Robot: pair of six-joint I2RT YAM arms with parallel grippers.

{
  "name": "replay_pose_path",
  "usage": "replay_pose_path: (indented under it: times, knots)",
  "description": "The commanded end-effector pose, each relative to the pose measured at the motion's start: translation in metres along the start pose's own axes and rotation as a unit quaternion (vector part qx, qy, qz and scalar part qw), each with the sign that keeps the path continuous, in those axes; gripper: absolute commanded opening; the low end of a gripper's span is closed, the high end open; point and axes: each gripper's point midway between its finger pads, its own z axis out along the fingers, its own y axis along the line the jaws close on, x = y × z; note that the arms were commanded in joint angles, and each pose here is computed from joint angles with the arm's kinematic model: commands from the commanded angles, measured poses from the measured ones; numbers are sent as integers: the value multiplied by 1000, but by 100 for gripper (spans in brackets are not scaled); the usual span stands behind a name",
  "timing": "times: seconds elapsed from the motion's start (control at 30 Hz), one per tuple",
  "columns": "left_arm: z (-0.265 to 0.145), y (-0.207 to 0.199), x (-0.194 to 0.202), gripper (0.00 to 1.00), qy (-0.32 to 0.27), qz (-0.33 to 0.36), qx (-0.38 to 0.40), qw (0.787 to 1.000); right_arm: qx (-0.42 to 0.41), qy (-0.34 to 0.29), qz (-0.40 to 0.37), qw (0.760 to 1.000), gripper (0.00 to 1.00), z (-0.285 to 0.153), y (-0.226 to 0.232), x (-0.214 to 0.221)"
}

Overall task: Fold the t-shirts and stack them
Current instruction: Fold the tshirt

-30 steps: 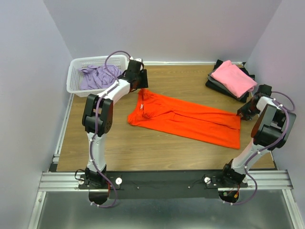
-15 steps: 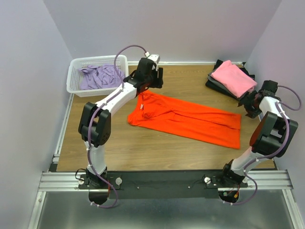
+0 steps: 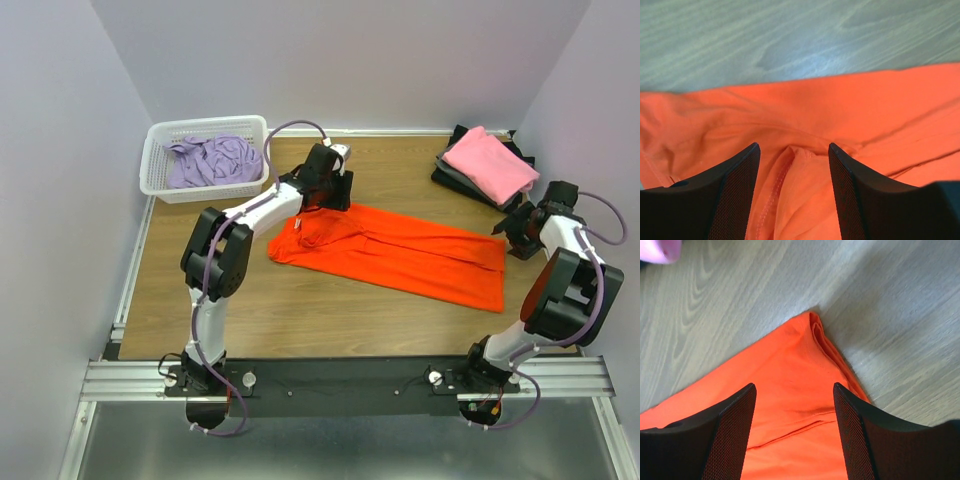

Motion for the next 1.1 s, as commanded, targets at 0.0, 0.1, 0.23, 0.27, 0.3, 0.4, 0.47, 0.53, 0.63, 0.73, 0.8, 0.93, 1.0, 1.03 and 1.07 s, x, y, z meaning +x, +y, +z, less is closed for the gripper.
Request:
replay_pose_path:
  times: [0.0,0.1,0.23,0.27,0.3,0.4,0.47,0.53,0.63,0.73,0.8,0.93,1.0,1.03,1.07]
  knots:
    - [7,-4,29,65,46,0,8,999,-10,5,4,1000,70,-5,-1,7]
    - [14,-5,34,64,56,3,13,998,-13,7,3,1000,70,-6,0,9]
    - [23,-4,43,60,69,-1,13,998,-17,10,3,1000,70,-7,-1,13]
    - [24,-5,46,59,74,-1,15,997,-17,10,2,1000,70,-8,0,13]
    - [25,-4,49,59,79,-3,14,997,-17,10,1,1000,70,-8,-1,14]
    - [28,-3,58,59,90,-4,14,996,-17,13,2,1000,70,-7,-2,17]
    - [29,-3,58,58,92,-3,17,996,-16,15,2,1000,70,-7,-2,18]
    - [30,-4,61,54,95,-1,18,995,-17,16,2,1000,70,-6,-2,18]
    - [29,-5,58,42,91,0,18,996,-18,15,2,1000,70,-7,-1,17]
    - [27,-5,58,37,90,1,18,996,-18,15,2,1000,70,-7,-1,17]
    - [27,-7,59,27,92,1,22,995,-17,17,2,1000,70,-6,-2,18]
    - [22,-10,59,6,92,2,24,995,-19,17,1,1000,70,-6,-1,17]
    - [15,-12,55,0,87,1,25,996,-20,16,1,1000,70,-7,-1,17]
    - [13,-13,56,0,87,0,25,996,-20,18,1,1000,70,-6,-1,18]
    - [10,-14,55,0,84,-1,25,996,-21,18,0,1000,70,-6,-1,18]
